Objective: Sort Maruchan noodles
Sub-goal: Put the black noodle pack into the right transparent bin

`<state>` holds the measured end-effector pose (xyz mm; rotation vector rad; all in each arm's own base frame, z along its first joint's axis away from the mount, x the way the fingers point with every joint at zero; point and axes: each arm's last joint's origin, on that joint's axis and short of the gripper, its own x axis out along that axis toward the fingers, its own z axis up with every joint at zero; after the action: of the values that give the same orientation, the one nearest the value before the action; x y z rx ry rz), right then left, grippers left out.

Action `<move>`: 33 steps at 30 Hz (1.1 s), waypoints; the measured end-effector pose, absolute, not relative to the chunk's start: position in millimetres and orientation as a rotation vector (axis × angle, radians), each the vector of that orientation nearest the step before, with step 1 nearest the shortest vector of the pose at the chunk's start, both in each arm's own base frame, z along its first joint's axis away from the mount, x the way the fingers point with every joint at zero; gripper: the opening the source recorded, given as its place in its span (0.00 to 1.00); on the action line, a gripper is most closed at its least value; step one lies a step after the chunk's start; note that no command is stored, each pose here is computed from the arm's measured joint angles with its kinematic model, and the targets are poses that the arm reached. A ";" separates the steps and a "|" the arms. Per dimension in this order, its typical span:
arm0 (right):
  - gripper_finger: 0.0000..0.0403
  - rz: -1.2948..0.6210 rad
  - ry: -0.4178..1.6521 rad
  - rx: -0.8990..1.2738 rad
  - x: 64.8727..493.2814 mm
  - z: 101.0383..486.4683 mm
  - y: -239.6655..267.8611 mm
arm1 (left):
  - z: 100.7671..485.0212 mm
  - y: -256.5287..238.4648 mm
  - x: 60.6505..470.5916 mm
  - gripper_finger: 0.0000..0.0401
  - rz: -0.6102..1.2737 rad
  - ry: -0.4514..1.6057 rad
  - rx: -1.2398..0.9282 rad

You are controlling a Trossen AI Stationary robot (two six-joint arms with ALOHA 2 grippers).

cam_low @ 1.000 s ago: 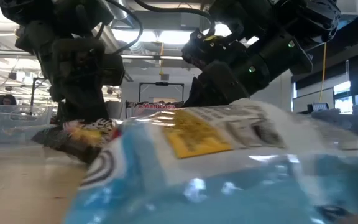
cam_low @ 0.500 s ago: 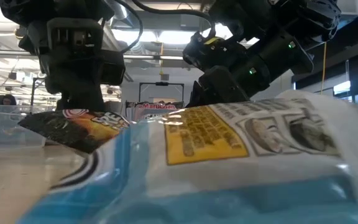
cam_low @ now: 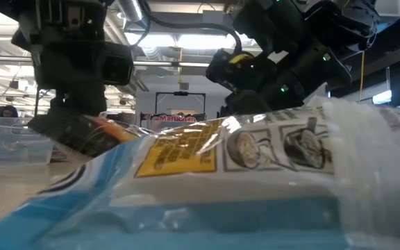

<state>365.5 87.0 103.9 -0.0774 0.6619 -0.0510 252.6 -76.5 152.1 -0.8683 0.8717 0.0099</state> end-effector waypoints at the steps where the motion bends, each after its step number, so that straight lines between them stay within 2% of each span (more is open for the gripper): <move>1: 0.83 -0.051 0.662 -0.077 365.5 103.9 87.0 | 151.8 -77.4 252.2 0.54 0.024 0.867 -0.863; 8: 0.83 -0.064 0.664 -0.062 365.3 104.0 86.8 | 147.4 -91.5 242.9 0.54 0.029 0.925 -0.791; 18: 0.83 -0.067 0.668 -0.061 365.1 104.1 86.7 | 141.1 -97.8 232.3 0.55 0.182 0.924 -0.671; 27: 0.83 -0.068 0.664 -0.059 365.4 104.9 86.8 | 143.5 -109.5 229.6 0.62 0.101 0.862 -0.446; 33: 0.83 -0.067 0.664 -0.059 365.4 105.0 86.8 | 151.5 -131.4 226.1 0.61 -0.033 0.760 -0.193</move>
<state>365.4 86.8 105.0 -0.0587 0.6641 -0.0675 226.1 -131.4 151.5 -0.1926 0.7602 -0.0334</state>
